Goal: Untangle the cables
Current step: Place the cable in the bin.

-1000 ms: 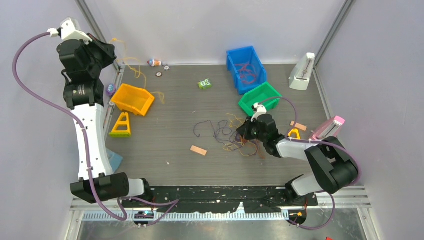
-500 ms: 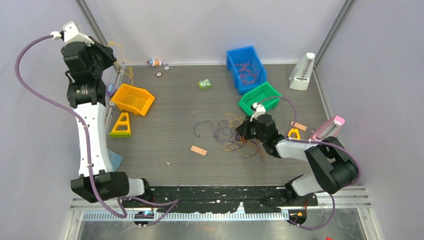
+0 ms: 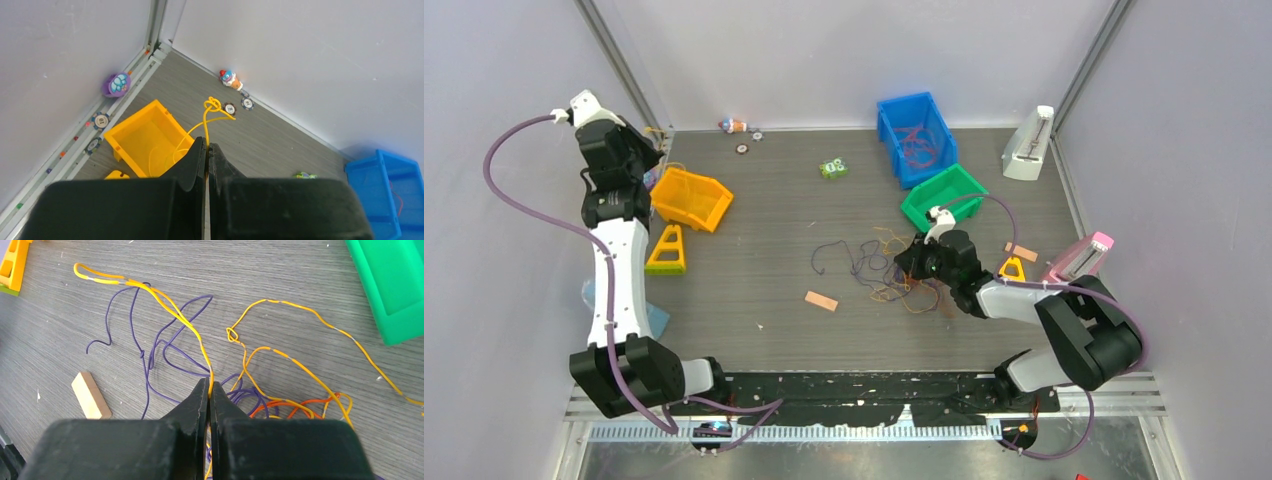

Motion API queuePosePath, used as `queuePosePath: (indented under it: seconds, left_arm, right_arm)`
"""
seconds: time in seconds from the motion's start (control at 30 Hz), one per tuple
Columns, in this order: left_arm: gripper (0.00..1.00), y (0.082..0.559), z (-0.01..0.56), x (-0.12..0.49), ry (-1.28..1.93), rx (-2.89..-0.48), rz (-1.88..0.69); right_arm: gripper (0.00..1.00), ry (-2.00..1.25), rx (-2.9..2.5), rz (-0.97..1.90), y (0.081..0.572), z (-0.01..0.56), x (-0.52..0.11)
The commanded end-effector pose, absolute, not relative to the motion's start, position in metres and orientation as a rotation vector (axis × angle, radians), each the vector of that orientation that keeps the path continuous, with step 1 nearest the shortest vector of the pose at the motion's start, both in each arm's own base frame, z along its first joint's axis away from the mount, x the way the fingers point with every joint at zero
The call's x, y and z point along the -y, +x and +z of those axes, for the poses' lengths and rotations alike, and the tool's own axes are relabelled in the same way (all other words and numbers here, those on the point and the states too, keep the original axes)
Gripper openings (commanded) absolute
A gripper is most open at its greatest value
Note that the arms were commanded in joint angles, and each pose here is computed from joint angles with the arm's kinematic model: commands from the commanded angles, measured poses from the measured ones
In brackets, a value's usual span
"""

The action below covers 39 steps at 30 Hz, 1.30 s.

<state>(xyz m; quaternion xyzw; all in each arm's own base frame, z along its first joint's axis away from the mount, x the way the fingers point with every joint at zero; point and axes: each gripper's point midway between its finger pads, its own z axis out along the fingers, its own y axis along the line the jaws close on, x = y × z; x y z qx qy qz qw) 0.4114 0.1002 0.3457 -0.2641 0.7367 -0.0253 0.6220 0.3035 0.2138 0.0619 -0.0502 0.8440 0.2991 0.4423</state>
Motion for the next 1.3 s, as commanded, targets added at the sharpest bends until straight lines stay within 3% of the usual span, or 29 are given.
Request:
queuePosePath:
  seconds: [0.0, 0.3, 0.7, 1.03, 1.27]
  left_arm:
    - [0.0, 0.407, 0.384, -0.116, -0.638, -1.552, -0.011]
    - [0.0, 0.402, 0.307, -0.132, -0.976, -1.538, -0.042]
    - [0.0, 0.429, 0.28, -0.177, -1.242, -1.426, 0.103]
    - [0.0, 0.484, 0.268, -0.19, -1.205, -1.45, 0.104]
    - [0.0, 0.481, 0.22, -0.189, -1.253, -1.562, 0.155]
  right_arm:
    - [0.07, -0.149, -1.995, 0.769, 0.309, 0.087, -0.22]
    - [0.07, -0.153, -1.99, 0.776, 0.307, 0.088, -0.219]
    - [0.07, -0.157, -1.985, 0.786, 0.307, 0.088, -0.221]
    - [0.07, -0.158, -1.986, 0.786, 0.306, 0.088, -0.221]
    - [0.07, -0.149, -1.974, 0.775, 0.306, 0.091, -0.218]
